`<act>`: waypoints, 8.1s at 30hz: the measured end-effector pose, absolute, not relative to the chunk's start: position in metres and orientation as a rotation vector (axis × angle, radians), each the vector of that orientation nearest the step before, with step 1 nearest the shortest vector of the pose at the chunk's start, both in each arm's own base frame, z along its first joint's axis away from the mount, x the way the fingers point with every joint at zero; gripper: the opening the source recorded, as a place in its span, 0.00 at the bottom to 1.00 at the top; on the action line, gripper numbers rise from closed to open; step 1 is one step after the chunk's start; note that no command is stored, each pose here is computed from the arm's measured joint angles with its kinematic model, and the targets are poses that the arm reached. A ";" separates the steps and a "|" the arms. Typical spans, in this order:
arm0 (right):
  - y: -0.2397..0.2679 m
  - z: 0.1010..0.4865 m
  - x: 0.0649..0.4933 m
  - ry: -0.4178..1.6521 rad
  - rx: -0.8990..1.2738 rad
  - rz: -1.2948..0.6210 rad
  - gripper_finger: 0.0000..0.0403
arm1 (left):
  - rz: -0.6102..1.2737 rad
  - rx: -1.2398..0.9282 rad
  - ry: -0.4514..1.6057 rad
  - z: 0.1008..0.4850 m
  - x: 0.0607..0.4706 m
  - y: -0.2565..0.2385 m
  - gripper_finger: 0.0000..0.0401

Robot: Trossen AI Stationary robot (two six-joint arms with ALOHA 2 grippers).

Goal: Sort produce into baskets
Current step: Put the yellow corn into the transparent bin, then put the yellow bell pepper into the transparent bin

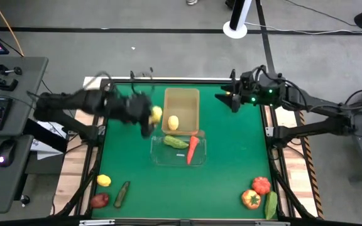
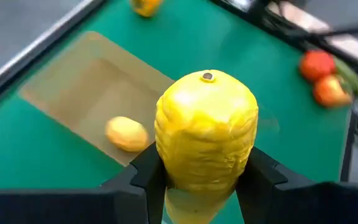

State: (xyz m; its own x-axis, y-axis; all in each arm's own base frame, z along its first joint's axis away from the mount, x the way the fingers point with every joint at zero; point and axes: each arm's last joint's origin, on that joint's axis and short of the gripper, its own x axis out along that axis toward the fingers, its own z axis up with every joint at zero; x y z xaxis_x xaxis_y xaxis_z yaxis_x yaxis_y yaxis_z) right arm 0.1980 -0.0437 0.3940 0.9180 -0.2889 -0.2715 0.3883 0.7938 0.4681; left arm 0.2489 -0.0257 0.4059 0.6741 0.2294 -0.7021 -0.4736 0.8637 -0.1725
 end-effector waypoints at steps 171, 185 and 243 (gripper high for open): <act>-0.148 0.321 0.246 0.919 0.260 -0.158 0.69 | 0.278 -0.336 0.370 0.414 0.255 0.183 0.72; -0.032 0.323 0.293 0.904 0.305 0.151 0.69 | 0.148 -0.568 0.152 0.341 0.242 0.116 0.72; 0.067 0.263 0.361 0.858 0.610 -0.180 0.83 | 0.084 -0.452 -0.060 0.351 0.144 0.061 0.72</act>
State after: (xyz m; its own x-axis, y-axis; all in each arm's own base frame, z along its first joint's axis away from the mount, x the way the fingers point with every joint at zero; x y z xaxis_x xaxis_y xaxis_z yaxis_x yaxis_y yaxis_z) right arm 0.3612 0.0674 0.2627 0.6511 0.0895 -0.7537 0.3855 0.8164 0.4300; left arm 0.1439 0.0610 0.3512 0.9948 0.0941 0.0389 -0.0677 0.8964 -0.4381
